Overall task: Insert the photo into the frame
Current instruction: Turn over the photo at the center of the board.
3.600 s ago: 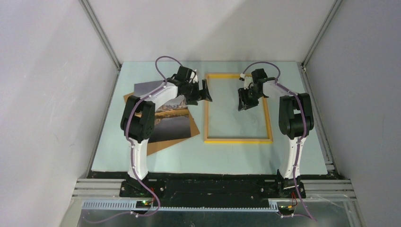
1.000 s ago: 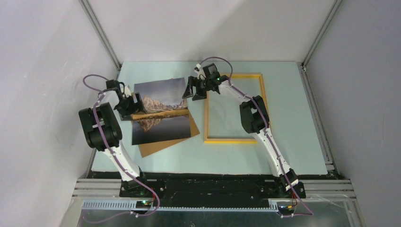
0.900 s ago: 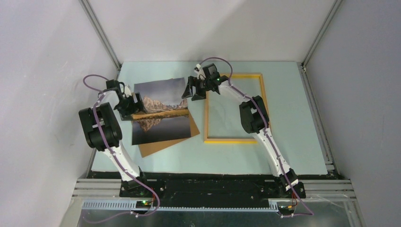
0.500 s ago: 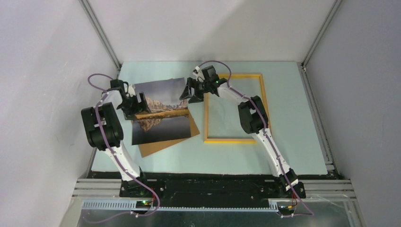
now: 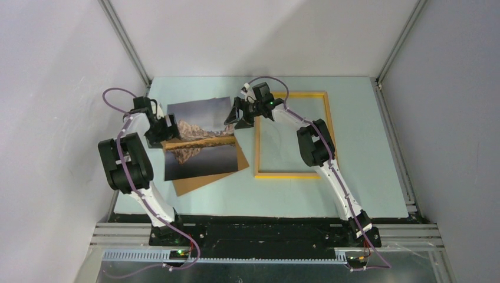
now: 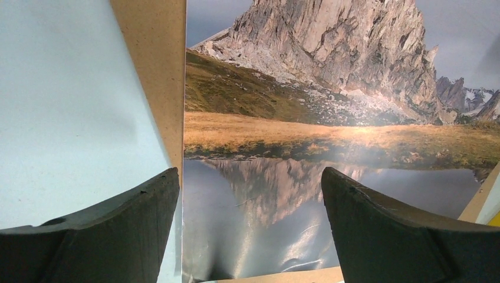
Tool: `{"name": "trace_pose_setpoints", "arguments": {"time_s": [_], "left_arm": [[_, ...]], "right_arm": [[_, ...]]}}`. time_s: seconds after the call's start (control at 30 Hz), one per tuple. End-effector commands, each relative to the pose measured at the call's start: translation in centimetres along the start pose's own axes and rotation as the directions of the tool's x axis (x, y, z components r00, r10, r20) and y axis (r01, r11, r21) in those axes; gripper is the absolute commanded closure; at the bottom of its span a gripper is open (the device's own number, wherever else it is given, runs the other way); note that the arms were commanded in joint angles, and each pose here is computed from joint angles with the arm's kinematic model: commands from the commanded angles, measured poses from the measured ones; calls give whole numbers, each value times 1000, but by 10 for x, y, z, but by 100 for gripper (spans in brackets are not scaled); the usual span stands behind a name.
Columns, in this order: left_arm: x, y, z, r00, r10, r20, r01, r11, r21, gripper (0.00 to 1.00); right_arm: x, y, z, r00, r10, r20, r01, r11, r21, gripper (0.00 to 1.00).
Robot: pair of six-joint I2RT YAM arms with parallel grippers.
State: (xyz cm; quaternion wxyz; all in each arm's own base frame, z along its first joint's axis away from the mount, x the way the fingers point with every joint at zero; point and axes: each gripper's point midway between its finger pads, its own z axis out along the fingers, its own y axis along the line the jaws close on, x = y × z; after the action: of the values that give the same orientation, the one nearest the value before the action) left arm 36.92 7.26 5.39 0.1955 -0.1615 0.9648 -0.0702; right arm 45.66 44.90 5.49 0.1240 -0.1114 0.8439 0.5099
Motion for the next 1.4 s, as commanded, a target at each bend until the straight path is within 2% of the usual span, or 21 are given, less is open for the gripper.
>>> {"name": "trace_pose_setpoints", "arguments": {"time_s": [0.0, 0.8, 1.37], "left_arm": [[-7, 4, 3, 1000, -5, 16, 6, 1000, -14, 5], [27, -15, 27, 995, -18, -101, 27, 996, 87, 8], [39, -36, 34, 990, 30, -136, -12, 991, 135, 9]], "right_arm": [[6, -8, -6, 1000, 22, -12, -22, 999, 45, 19], [19, -7, 2, 997, 54, -46, -53, 998, 16, 19], [15, 16, 7, 995, 78, -58, -86, 986, -144, 22]]}}
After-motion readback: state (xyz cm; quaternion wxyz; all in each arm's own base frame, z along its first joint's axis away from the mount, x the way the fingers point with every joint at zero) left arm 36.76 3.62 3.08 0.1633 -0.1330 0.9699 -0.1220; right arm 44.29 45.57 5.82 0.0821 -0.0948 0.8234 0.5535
